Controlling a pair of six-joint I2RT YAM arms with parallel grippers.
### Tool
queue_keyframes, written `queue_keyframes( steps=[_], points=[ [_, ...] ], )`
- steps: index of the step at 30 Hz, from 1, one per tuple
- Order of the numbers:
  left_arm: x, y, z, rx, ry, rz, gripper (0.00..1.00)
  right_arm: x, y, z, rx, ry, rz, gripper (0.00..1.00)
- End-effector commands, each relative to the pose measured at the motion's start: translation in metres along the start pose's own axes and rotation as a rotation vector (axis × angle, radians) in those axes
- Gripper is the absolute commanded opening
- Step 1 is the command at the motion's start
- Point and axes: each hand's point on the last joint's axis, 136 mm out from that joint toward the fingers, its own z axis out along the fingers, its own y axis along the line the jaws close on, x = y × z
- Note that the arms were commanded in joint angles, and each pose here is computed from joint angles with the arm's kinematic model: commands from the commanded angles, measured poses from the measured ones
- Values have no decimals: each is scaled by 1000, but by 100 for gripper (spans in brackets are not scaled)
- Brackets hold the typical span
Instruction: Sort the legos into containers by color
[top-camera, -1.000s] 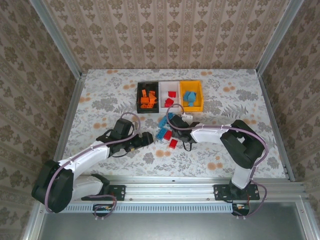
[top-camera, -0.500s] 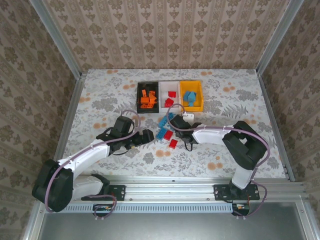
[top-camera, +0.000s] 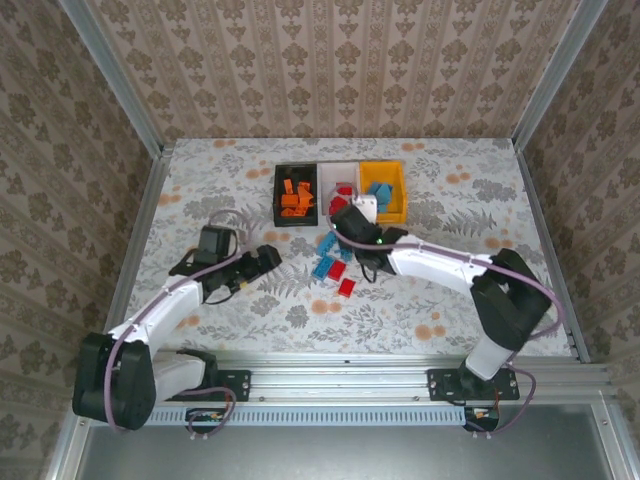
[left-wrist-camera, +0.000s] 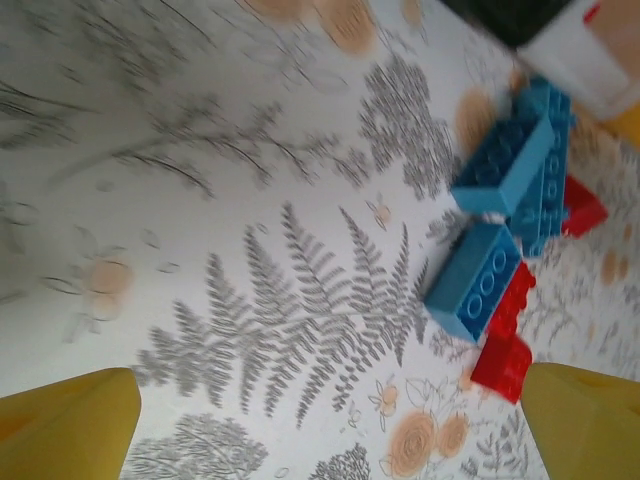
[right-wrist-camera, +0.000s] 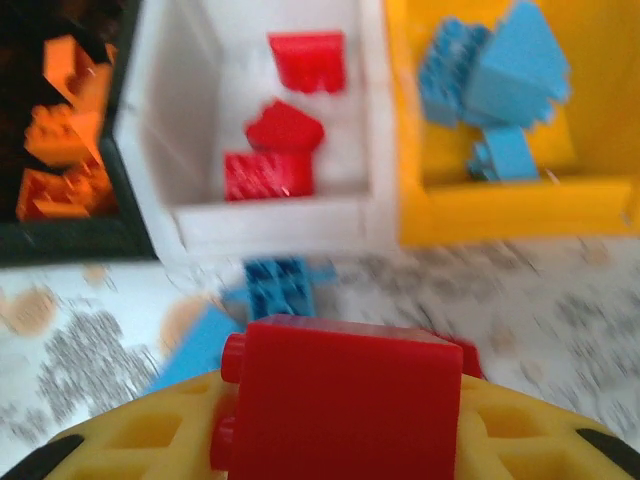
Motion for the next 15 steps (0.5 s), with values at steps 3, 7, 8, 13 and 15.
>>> queue_keyframes(
  steps=[3,7,8,13,15],
  points=[
    [3,-15,-18,69,25,11,100,-29,14,52,23,21,-70,43],
    [7,-14,-23,69,23,5,100,-41,24,83,8,54,-65,44],
    [7,-13,-24,66,21,5,100,-44,28,88,0,62,-72,45],
    [6,-19,-27,81,27,11,100,-52,40,101,-5,91,-116,52],
    [5,-22,-27,91,27,10,100,-56,40,99,-3,86,-121,57]
  ],
)
